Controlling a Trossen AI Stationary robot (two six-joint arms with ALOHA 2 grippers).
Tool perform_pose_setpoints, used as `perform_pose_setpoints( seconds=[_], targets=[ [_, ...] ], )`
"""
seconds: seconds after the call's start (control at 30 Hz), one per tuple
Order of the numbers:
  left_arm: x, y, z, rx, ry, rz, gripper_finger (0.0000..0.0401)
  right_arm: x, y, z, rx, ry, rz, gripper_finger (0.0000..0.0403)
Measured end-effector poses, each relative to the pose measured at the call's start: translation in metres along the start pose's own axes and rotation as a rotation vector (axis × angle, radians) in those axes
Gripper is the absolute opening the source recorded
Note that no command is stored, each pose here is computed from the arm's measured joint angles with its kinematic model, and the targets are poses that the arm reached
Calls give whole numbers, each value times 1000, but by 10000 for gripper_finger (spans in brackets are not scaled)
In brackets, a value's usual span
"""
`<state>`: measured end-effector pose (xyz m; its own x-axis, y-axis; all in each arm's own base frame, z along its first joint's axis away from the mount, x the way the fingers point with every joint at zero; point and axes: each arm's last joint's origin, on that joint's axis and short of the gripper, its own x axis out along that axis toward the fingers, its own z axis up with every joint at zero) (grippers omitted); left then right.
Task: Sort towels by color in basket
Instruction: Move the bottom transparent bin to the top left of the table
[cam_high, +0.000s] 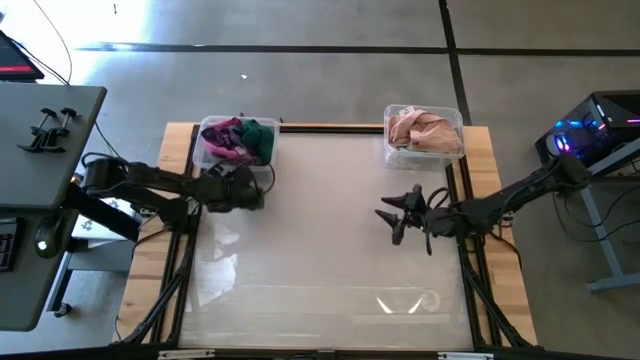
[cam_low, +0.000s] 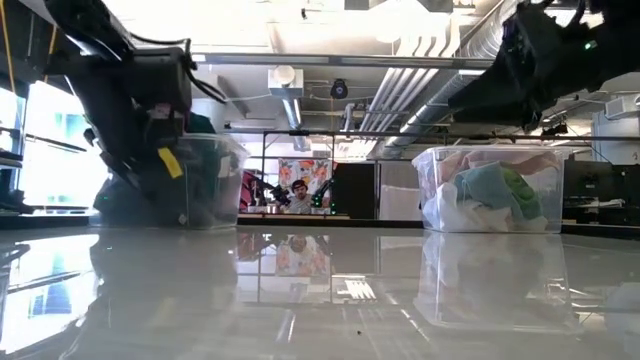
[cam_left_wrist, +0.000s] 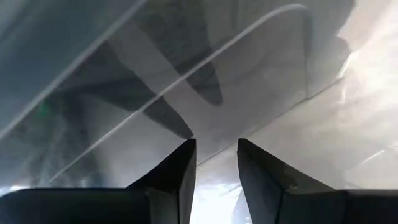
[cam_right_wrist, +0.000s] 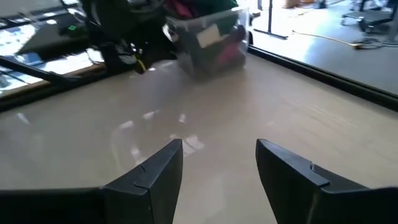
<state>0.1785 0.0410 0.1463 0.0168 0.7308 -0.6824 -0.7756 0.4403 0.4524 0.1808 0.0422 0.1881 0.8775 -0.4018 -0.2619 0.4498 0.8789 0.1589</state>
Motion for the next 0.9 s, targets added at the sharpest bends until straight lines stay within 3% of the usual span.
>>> perform_pose_setpoints(
  seconds=[0.2, 0.67, 0.9],
  targets=[
    [13, 10, 6, 80, 28, 47, 92, 13, -25, -4, -20, 114, -92, 199],
    [26, 11, 36, 60, -122, 8, 90, 20, -117, -16, 58, 389, -675, 199],
    [26, 9, 34, 58, -84, -58, 90, 20, -132, -15, 10, 439, -712, 199]
  ],
)
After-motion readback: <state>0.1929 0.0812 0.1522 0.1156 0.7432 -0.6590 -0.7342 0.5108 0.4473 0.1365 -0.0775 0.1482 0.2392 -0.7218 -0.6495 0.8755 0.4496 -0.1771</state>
